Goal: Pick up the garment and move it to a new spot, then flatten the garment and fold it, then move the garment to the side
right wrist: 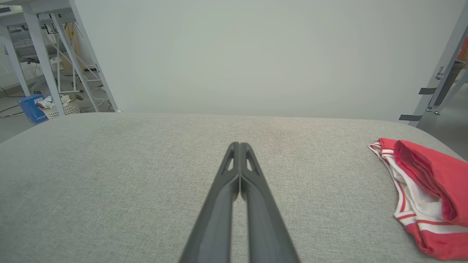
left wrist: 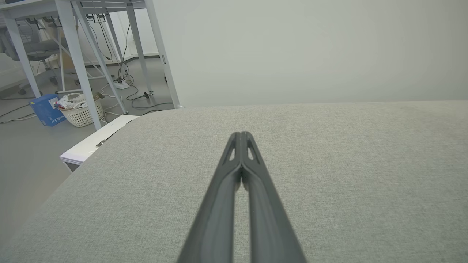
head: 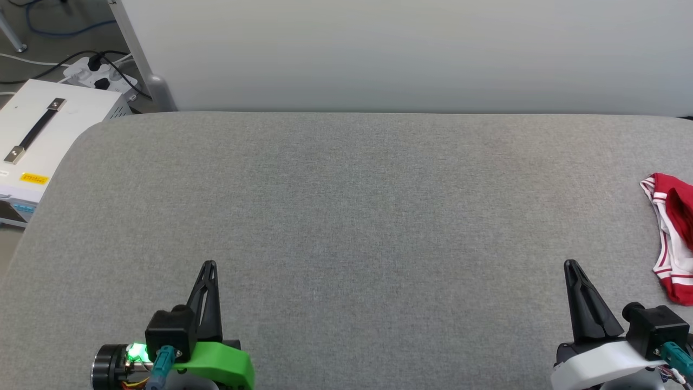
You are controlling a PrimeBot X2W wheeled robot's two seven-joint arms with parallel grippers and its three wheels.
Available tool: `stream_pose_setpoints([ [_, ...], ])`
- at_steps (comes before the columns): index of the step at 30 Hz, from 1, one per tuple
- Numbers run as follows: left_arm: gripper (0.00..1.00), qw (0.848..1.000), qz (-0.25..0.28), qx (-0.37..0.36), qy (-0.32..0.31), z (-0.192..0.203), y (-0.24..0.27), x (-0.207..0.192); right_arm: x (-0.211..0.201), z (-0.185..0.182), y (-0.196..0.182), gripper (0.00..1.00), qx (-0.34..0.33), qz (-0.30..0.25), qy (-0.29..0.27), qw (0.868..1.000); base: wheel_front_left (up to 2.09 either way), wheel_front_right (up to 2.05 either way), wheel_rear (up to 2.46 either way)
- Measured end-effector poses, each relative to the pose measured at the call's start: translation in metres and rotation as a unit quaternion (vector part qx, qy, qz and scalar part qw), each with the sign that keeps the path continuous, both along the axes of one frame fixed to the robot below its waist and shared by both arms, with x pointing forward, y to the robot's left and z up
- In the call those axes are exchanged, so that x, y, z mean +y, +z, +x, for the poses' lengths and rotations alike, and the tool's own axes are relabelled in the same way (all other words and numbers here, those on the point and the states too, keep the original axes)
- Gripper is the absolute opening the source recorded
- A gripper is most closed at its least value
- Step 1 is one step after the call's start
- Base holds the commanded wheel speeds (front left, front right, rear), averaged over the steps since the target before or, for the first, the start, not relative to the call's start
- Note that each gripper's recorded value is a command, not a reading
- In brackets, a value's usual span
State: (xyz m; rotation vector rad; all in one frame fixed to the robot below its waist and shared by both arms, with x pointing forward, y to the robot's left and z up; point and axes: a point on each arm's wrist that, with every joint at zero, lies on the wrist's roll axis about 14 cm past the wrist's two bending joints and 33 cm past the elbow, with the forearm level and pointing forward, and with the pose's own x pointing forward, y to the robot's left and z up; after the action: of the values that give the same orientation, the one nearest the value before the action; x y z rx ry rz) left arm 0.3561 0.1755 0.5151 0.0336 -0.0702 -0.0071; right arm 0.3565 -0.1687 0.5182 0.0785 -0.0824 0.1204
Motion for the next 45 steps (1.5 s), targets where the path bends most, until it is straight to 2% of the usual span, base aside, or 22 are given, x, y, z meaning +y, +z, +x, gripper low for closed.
stream_pose_setpoints([
  [45,0.00,1.000,0.006,0.025,0.002,0.0060,0.0014,0.0016,0.0045,0.0059,0.0021,0.00,0.022,-0.033,0.004,0.999,0.00,0.00,0.00],
])
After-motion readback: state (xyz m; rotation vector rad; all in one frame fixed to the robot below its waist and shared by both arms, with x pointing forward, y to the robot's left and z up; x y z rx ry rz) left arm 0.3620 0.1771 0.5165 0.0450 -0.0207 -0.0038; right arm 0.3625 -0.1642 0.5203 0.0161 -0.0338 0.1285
